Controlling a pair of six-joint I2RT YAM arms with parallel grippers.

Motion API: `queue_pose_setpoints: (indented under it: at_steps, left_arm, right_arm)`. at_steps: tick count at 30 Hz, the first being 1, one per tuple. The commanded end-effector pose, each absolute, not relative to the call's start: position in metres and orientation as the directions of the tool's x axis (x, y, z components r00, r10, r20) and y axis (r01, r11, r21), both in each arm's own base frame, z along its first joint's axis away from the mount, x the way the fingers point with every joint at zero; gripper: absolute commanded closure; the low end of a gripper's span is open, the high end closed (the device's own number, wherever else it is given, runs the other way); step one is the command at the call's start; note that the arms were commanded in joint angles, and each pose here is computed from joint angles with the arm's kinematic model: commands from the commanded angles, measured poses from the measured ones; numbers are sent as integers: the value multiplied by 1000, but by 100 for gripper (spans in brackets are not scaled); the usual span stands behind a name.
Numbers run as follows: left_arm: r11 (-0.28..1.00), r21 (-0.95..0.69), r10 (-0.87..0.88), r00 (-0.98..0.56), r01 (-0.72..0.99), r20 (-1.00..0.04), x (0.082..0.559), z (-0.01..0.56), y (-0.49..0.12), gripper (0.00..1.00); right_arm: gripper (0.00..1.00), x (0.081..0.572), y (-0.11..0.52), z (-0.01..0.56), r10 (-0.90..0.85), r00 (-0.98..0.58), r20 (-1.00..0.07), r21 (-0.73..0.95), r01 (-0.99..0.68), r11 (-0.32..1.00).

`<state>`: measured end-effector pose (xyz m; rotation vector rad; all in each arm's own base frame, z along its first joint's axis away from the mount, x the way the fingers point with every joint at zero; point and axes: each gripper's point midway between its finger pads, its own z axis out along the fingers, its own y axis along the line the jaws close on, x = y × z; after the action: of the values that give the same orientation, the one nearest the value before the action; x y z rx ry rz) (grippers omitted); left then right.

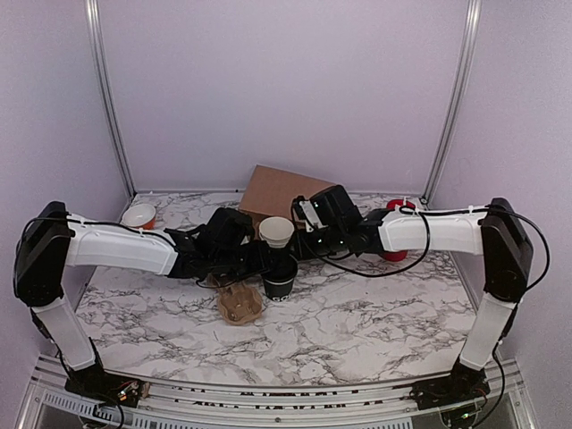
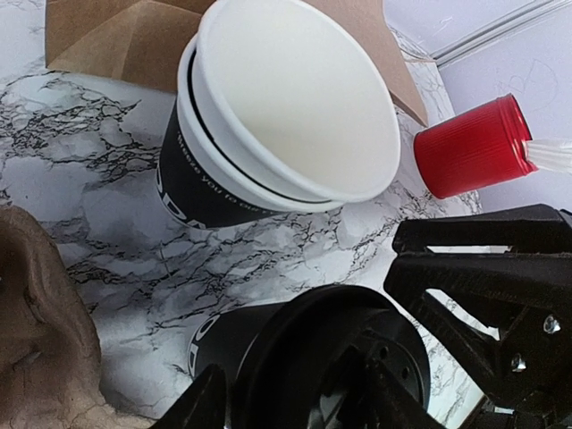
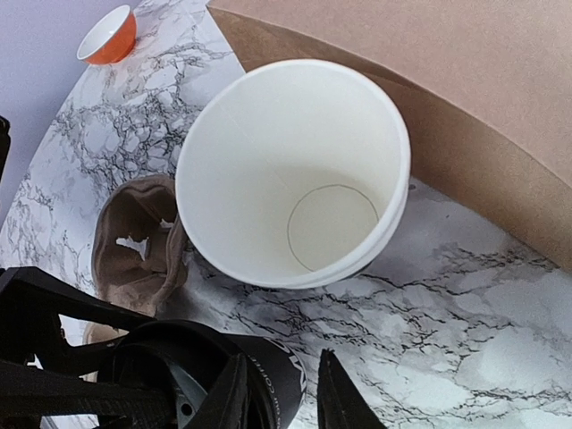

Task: Pack the takeout coffee

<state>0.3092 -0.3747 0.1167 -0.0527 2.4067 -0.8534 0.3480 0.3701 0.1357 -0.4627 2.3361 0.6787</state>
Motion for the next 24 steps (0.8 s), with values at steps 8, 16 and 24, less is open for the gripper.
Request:
queue_pose_setpoints:
  at_steps: [8, 16, 24]
  left_arm:
    - [826, -555, -229, -838, 103, -496, 302, 102, -361, 47]
    - [823, -559, -230, -841, 101, -490, 301, 99, -362, 47]
    - [822, -560, -225, -842, 106, -489, 301, 99, -364, 47]
  right_arm:
    - [72, 335, 343, 173, -143, -690, -709, 297, -477, 828]
    - [71, 285, 349, 158, -165, -717, -677, 326, -493, 806]
    - [71, 273, 357, 148, -182, -727, -662, 329, -500, 801]
